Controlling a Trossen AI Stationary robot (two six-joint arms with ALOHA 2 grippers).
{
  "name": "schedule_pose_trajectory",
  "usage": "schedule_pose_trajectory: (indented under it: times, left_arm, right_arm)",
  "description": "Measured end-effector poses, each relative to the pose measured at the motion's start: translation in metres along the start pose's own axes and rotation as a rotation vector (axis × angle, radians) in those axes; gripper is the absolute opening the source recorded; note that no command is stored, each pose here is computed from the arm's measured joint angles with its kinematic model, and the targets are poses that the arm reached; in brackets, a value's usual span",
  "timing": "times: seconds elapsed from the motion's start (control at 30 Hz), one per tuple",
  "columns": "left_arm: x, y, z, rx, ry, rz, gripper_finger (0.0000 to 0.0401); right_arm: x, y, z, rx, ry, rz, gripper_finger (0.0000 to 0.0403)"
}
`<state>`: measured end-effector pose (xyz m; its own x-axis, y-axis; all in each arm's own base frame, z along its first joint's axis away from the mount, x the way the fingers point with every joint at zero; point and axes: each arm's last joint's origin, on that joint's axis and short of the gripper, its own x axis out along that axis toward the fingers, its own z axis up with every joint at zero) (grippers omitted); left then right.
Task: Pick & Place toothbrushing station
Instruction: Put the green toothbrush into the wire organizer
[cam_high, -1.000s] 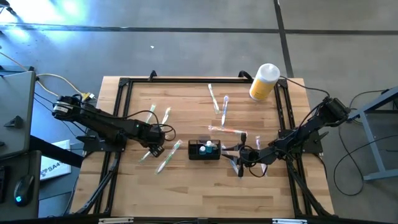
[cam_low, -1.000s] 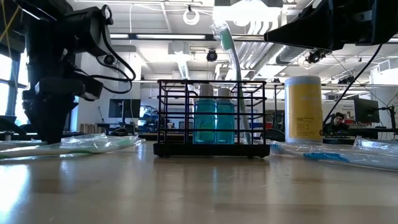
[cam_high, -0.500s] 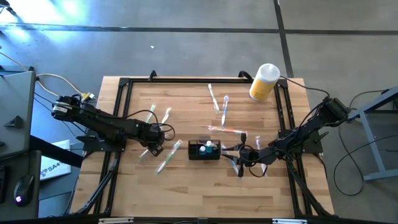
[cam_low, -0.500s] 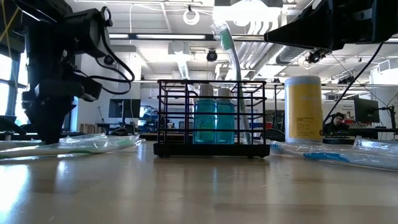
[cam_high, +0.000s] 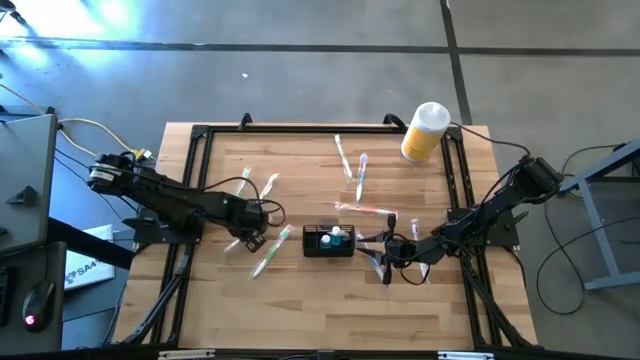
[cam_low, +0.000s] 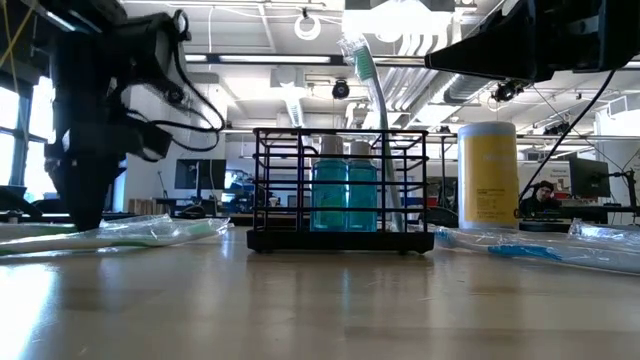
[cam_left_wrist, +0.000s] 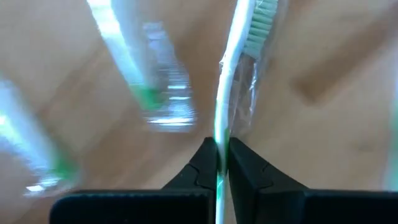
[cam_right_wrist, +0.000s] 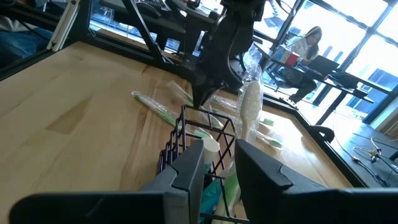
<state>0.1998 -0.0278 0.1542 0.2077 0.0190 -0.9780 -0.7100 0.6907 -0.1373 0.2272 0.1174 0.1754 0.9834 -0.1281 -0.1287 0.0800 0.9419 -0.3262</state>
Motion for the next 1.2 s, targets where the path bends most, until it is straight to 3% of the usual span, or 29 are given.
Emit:
schedule_pose_trajectory:
  times: [0.27,0.53,0.67,0.83,0.97,1.07,1.2]
  left_arm:
    - [-0.034,-0.026,0.013,0.11,-0.075,-0.043,0.001]
    - [-0.09,-0.048,0.011,0.189,-0.168,0.065,0.001]
    - [-0.124,-0.059,0.007,0.247,-0.291,0.104,0.001]
    - [-0.159,-0.075,0.005,0.433,-0.486,-0.003,0.001]
    - [-0.176,-0.073,0.009,0.544,-0.66,-0.046,0.001]
    - [-0.185,-0.059,0.018,0.551,-0.765,-0.021,0.001]
    - [-0.182,-0.04,0.027,0.573,-0.854,-0.124,0.001]
  right_arm:
    - [0.0,0.001,-0.004,0.002,0.031,0.007,0.0082]
    - [0.0,0.001,-0.005,-0.004,0.039,0.008,0.0082]
    - [0.0,0.001,-0.005,-0.004,0.039,0.009,0.0082]
    - [0.0,0.001,-0.005,-0.004,0.039,0.008,0.0082]
    - [0.0,0.001,-0.004,-0.002,0.038,0.008,0.0082]
    - [0.0,0.001,-0.004,0.004,0.031,0.006,0.0082]
    - [0.0,0.001,-0.003,0.01,0.03,0.009,0.0082]
